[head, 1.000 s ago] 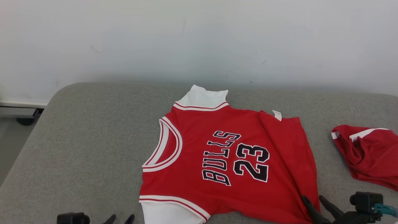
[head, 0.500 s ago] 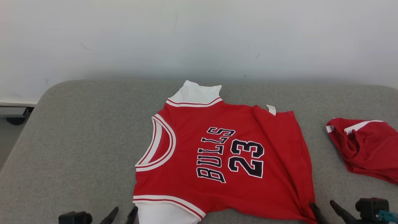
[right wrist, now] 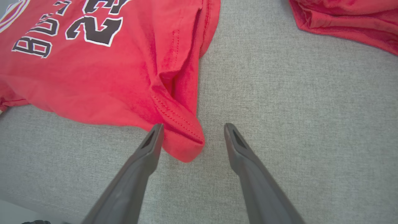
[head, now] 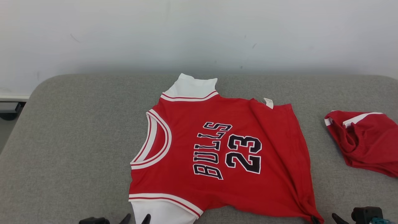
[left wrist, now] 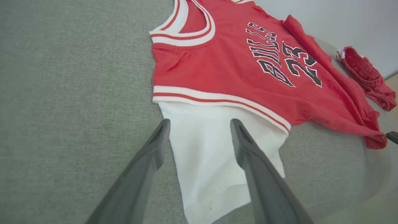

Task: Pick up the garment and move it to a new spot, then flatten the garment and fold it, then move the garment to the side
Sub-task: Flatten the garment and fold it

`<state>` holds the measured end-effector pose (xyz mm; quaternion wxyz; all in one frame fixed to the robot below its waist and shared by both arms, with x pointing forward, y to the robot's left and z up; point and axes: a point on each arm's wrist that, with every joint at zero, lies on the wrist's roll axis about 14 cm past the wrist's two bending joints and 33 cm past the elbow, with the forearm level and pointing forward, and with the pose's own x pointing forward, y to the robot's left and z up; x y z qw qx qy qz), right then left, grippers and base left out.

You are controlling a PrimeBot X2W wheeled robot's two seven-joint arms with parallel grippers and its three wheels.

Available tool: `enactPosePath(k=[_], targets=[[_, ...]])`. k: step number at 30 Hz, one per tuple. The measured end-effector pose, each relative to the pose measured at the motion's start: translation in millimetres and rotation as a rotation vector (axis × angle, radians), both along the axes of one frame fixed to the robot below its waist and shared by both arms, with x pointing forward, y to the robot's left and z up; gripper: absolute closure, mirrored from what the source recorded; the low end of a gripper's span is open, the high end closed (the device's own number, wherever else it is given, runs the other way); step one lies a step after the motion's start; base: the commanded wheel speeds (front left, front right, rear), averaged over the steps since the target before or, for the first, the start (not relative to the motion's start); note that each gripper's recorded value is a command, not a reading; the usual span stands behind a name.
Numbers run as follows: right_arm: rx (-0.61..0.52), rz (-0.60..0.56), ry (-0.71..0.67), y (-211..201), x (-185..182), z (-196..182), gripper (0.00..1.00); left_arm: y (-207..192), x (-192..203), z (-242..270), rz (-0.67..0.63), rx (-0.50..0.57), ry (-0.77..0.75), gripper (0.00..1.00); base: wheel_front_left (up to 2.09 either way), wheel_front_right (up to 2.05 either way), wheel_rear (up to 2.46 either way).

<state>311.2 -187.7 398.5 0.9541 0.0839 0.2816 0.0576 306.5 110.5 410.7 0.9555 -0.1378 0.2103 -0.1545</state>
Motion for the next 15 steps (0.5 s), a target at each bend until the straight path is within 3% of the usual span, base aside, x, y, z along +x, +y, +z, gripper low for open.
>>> enactPosePath(k=[15], targets=[[0.003,-0.022,0.041,3,-1,-10,0.0,-14,-6,-21,-0.029,0.037,0.088,0.0,0.0,0.0,0.0]])
